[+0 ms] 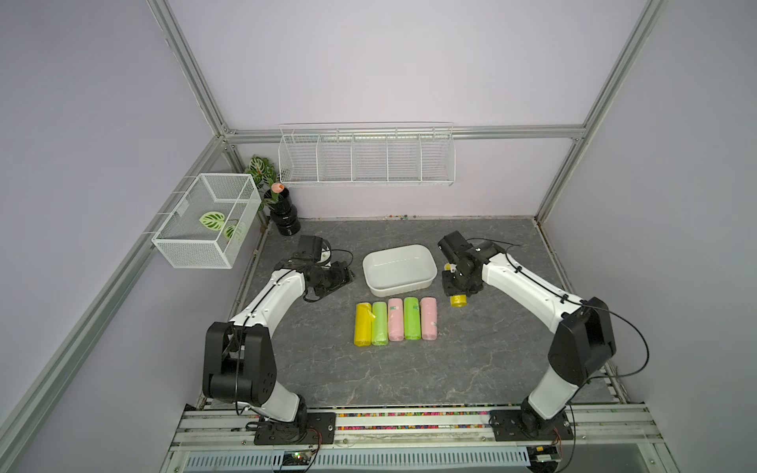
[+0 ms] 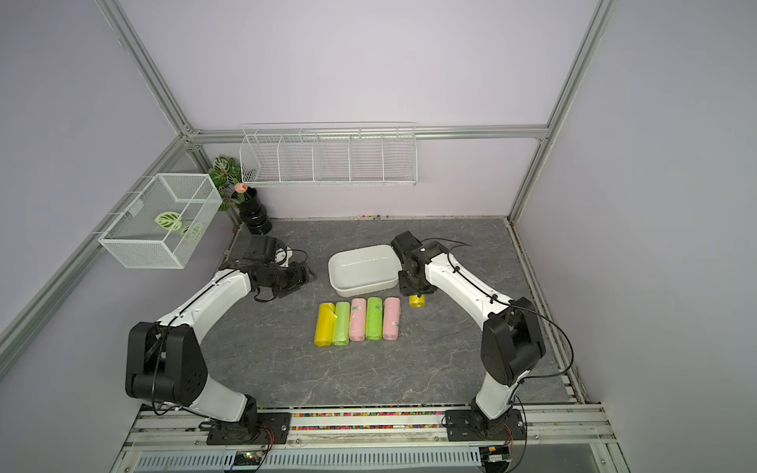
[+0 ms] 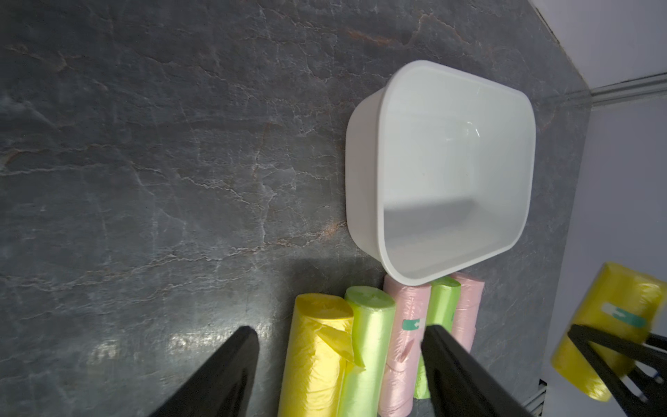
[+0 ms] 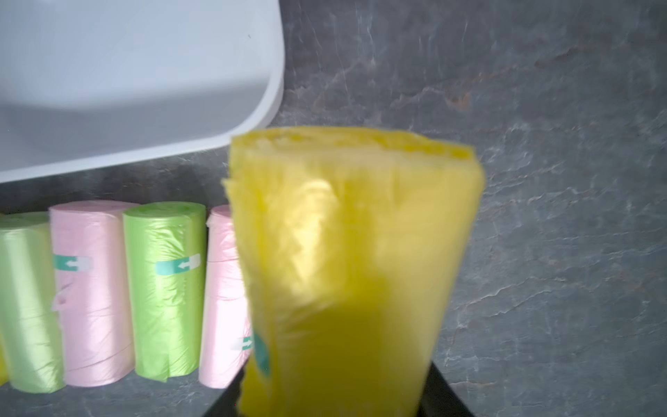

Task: Put the roll of trash bags into the storage box
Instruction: Adjust the storage box at the center of the board.

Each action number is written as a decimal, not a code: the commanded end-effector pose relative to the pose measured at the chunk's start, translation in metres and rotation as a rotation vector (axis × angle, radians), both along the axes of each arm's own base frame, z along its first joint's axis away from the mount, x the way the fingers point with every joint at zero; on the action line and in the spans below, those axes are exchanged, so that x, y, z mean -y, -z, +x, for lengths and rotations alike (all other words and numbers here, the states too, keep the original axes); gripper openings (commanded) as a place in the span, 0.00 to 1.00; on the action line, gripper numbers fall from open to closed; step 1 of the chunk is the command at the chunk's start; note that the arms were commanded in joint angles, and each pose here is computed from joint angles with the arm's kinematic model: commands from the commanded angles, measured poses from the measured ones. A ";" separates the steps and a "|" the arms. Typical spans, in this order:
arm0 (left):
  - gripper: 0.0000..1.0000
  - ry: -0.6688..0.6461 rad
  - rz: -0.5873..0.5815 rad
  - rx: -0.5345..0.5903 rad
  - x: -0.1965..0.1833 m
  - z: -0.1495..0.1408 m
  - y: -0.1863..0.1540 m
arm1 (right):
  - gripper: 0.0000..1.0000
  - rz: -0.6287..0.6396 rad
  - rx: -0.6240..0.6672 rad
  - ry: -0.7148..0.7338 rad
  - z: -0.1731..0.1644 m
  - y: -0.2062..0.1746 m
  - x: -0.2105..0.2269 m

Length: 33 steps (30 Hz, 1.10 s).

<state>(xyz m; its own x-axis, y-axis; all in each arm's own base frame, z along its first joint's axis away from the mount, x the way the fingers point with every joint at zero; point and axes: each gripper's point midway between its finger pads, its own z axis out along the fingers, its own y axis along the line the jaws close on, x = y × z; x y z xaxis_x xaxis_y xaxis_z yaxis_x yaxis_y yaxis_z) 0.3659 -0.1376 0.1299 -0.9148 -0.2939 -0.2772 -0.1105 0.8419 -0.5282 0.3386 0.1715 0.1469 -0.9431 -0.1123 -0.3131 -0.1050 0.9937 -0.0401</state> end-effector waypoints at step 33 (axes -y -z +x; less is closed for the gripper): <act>0.06 0.085 0.222 -0.078 0.067 0.063 0.052 | 0.29 0.050 0.040 -0.073 -0.023 -0.028 -0.002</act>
<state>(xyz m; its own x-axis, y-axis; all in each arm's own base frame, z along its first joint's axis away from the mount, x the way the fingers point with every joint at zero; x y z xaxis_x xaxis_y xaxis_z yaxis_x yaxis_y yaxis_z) 0.4274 -0.1986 0.0722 -0.9462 -0.2178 -0.2393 -0.1319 0.9350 -0.3292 0.3150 0.1675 0.1710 -0.9272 -0.1738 -0.3318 -0.1754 0.9842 -0.0252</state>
